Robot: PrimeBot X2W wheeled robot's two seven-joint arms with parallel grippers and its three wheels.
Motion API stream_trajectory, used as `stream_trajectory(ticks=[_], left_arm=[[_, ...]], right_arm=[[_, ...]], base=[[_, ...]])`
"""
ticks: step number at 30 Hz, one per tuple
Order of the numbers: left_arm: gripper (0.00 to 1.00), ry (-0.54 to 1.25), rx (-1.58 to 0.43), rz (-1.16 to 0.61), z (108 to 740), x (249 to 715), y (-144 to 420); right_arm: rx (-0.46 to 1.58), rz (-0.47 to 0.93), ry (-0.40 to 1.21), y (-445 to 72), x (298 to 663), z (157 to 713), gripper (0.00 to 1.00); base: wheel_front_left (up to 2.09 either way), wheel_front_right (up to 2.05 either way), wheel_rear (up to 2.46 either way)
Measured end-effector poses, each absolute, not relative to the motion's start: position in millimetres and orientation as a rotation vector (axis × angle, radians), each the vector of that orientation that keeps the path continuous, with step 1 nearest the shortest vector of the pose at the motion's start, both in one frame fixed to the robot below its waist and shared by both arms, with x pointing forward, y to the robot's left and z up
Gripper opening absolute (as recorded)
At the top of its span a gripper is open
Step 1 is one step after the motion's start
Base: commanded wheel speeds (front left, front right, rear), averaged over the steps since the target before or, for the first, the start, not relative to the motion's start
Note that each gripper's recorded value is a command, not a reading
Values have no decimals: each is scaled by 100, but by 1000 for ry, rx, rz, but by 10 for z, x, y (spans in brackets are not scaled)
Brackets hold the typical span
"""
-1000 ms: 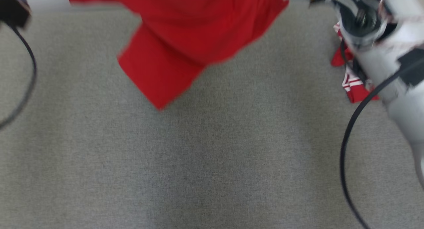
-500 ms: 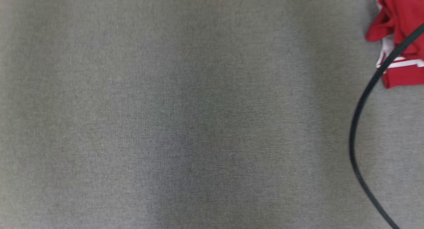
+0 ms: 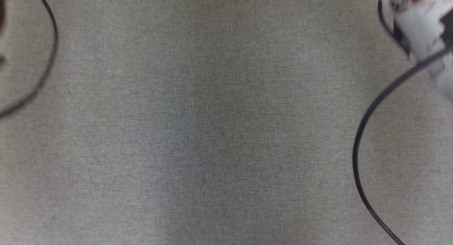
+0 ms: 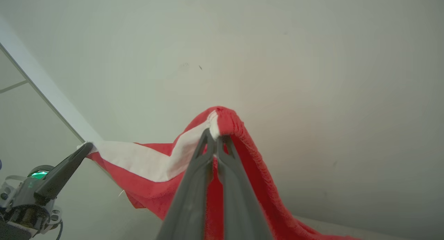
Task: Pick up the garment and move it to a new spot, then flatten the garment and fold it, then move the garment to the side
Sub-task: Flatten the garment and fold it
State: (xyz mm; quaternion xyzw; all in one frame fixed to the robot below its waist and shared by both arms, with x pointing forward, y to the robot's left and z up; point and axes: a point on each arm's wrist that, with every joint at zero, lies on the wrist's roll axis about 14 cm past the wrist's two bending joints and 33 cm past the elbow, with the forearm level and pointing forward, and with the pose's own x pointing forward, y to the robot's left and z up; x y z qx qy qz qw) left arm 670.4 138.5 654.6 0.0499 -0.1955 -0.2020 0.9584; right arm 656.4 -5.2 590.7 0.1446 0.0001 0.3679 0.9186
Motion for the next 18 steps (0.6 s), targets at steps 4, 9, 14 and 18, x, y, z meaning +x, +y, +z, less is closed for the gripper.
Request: stream_trajectory(ticks=[4, 9, 14, 18], left_arm=[[0, -359, 53, -438, 6289, 6416, 1357], [0, -310, -24, -453, 6044, 5984, 1350], [0, -263, -81, -447, 5861, 5537, 1371], [0, -232, -106, -425, 5743, 5177, 1405]], right_arm=[[336, 799, 70, -62, 6225, 5660, 0], [414, 845, 163, -73, 5691, 5410, 0], [465, 868, 247, -115, 5180, 5249, 0], [475, 879, 288, -169, 4811, 5179, 0]], base=[[0, 0, 0], [0, 0, 0], [0, 0, 0], [0, 0, 0]])
